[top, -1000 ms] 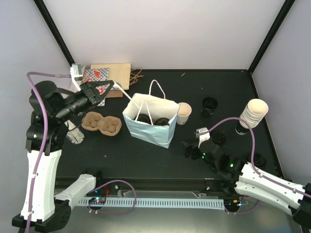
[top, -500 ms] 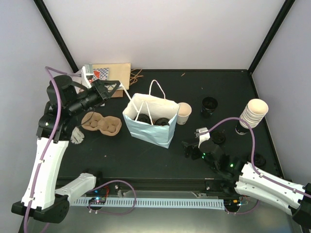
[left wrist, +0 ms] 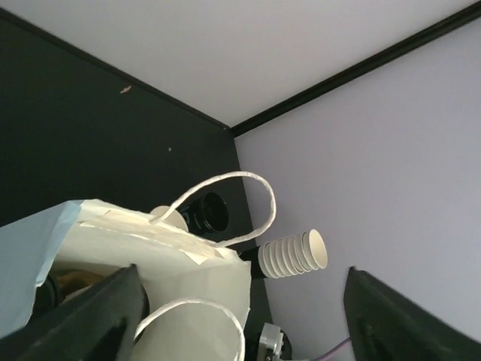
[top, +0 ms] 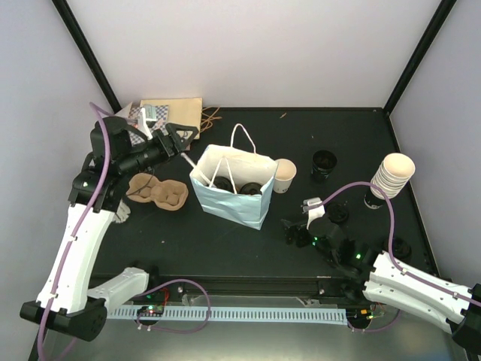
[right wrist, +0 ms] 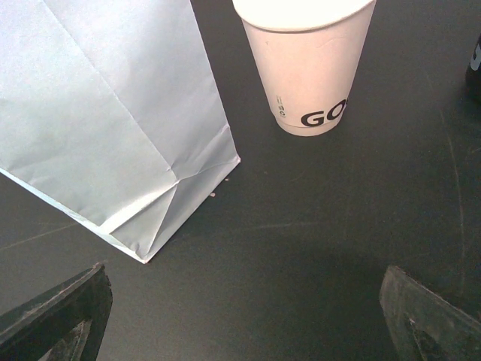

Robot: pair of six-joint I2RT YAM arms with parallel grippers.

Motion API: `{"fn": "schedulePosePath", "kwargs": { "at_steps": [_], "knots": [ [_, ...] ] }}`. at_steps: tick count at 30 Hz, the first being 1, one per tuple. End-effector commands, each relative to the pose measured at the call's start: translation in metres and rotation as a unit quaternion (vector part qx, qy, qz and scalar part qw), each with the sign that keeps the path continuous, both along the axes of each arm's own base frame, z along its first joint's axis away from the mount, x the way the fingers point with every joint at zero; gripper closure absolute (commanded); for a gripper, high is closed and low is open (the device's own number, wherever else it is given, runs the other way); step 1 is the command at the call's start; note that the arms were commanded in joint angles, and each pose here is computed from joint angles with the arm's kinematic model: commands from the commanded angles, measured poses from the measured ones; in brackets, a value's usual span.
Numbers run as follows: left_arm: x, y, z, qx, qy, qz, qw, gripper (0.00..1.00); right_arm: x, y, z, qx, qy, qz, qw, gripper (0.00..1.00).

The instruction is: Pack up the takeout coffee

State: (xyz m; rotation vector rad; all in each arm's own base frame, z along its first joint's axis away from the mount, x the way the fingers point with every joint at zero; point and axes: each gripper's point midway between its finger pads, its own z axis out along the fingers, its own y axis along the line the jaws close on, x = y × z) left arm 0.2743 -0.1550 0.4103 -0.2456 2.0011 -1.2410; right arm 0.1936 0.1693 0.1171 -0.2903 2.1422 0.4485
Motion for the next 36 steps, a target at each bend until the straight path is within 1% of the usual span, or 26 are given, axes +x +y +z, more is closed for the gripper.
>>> {"fn": "schedulePosePath", "kwargs": {
  "at_steps": [1, 3, 4, 5, 6, 7, 8, 9, 11, 14, 17, 22, 24, 26, 28, 32, 34, 36],
  "knots": [
    [-0.001, 0.013, 0.017, 0.061, -0.036, 0.025, 0.997, 0.15, 0.005, 0.004, 0.020, 0.025, -0.018, -0.004, 1.000, 0.00],
    [-0.001, 0.036, 0.018, 0.120, -0.037, 0.079, 0.989, 0.09, 0.005, 0.004, 0.020, 0.025, -0.018, -0.004, 1.000, 0.00],
    [-0.002, 0.051, 0.016, 0.152, -0.031, 0.110, 0.982, 0.04, 0.005, 0.004, 0.020, 0.025, -0.018, -0.004, 1.000, 0.00],
    [-0.005, 0.068, 0.015, 0.186, -0.027, 0.145, 0.971, 0.01, 0.005, 0.005, 0.020, 0.025, -0.018, -0.003, 1.000, 0.00],
    [-0.008, 0.085, 0.012, 0.220, -0.015, 0.180, 0.959, 0.01, 0.005, 0.005, 0.020, 0.025, -0.018, -0.003, 1.000, 0.00],
    [-0.011, 0.108, 0.006, 0.262, 0.002, 0.225, 0.938, 0.01, 0.005, 0.005, 0.020, 0.025, -0.019, -0.003, 0.999, 0.00],
    [-0.015, 0.121, -0.002, 0.292, 0.018, 0.244, 0.925, 0.01, 0.005, 0.005, 0.020, 0.025, -0.018, -0.004, 1.000, 0.00],
    [-0.020, 0.141, -0.009, 0.329, 0.034, 0.281, 0.901, 0.01, 0.005, 0.004, 0.020, 0.024, -0.019, -0.005, 1.000, 0.00],
    [-0.029, 0.168, -0.024, 0.380, 0.065, 0.323, 0.864, 0.01, 0.006, 0.004, 0.019, 0.024, -0.019, -0.006, 1.000, 0.00],
    [-0.042, 0.196, -0.043, 0.425, 0.100, 0.369, 0.820, 0.03, 0.005, 0.003, 0.020, 0.026, -0.019, -0.006, 0.999, 0.00],
    [-0.056, 0.220, -0.063, 0.452, 0.137, 0.415, 0.778, 0.11, 0.005, 0.004, 0.021, 0.029, -0.021, -0.005, 0.999, 0.00],
    [-0.063, 0.244, -0.106, 0.495, 0.197, 0.438, 0.724, 0.19, 0.003, 0.006, 0.022, 0.032, -0.021, 0.003, 0.999, 0.00],
    [-0.061, 0.249, -0.126, 0.506, 0.223, 0.440, 0.707, 0.23, 0.003, 0.008, 0.022, 0.033, -0.021, 0.009, 0.999, 0.00],
    [-0.060, 0.252, -0.136, 0.505, 0.239, 0.453, 0.695, 0.26, 0.002, 0.010, 0.021, 0.032, -0.020, 0.016, 0.999, 0.00],
    [-0.056, 0.253, -0.145, 0.505, 0.250, 0.458, 0.688, 0.30, 0.002, 0.012, 0.020, 0.030, -0.018, 0.021, 0.999, 0.00],
    [-0.051, 0.256, -0.152, 0.517, 0.264, 0.463, 0.670, 0.34, 0.002, 0.016, 0.016, 0.020, -0.010, 0.027, 0.999, 0.00],
    [-0.045, 0.254, -0.156, 0.522, 0.270, 0.456, 0.669, 0.36, 0.002, 0.017, 0.015, 0.017, -0.007, 0.029, 0.999, 0.00],
    [-0.039, 0.247, -0.163, 0.511, 0.289, 0.441, 0.679, 0.41, 0.002, 0.018, 0.014, 0.015, -0.005, 0.031, 0.999, 0.00]
  ]
}}
